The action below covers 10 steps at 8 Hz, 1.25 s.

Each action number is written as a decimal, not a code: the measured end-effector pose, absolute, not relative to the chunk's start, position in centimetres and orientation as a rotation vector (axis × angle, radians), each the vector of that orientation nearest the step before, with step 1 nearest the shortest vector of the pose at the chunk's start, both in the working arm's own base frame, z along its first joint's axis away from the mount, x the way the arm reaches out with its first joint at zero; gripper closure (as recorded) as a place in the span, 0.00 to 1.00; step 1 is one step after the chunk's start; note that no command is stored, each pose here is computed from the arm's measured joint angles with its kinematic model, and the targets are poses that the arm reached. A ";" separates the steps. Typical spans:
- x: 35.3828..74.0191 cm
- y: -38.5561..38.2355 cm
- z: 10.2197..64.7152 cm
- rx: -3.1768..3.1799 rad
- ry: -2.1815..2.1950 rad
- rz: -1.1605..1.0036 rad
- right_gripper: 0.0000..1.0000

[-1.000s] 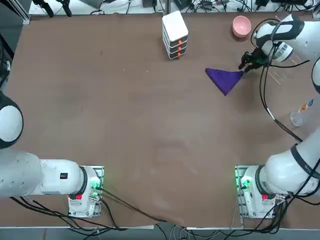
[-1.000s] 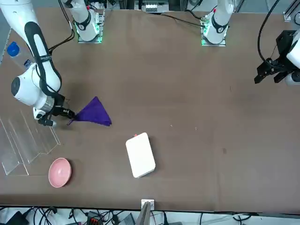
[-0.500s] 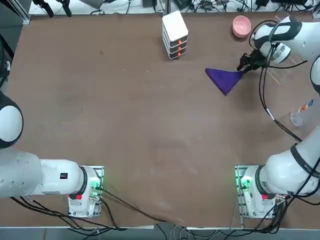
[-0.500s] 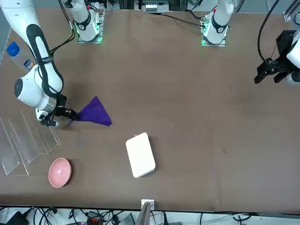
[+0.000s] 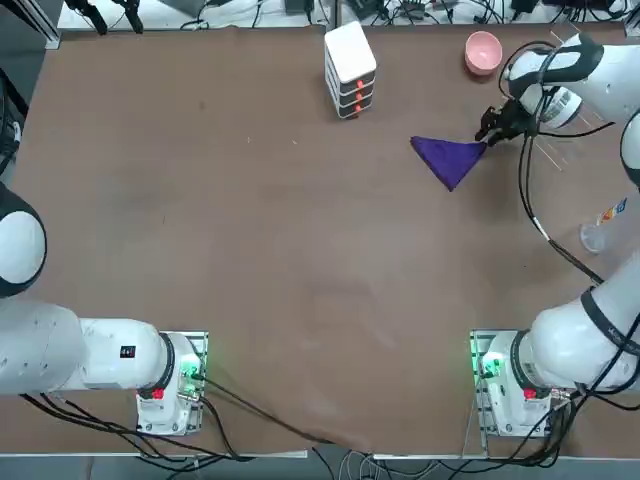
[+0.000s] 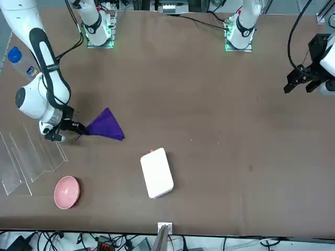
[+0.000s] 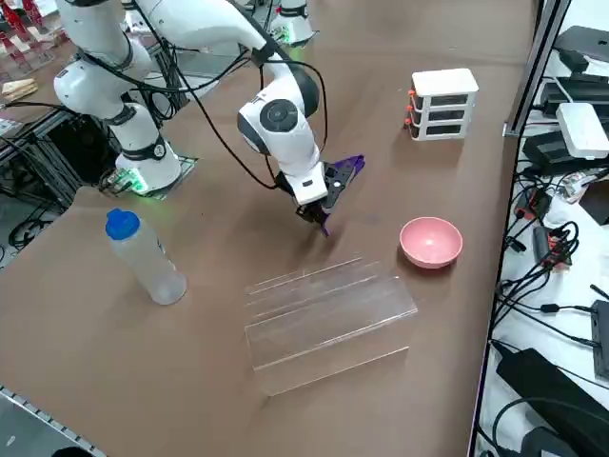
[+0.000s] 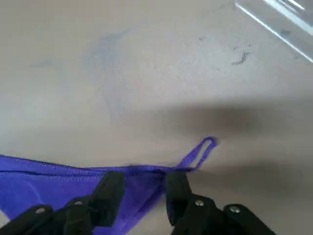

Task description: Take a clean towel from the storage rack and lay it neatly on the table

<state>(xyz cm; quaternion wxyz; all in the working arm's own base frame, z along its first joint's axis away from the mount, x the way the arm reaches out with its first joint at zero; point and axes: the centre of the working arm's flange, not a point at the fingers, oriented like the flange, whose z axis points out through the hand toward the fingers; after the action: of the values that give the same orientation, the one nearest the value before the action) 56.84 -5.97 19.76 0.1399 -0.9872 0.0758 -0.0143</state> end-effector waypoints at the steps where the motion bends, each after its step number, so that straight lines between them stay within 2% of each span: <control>1: 56.8 -6.0 19.5 -2.853 0.218 -0.039 0.45; 10: 57.1 -4.0 19.1 -2.866 0.147 -0.061 0.46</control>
<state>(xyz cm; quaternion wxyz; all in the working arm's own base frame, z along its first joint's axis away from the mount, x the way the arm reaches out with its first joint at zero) 57.13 -4.02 19.15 0.1350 -0.9893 0.0508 -0.0209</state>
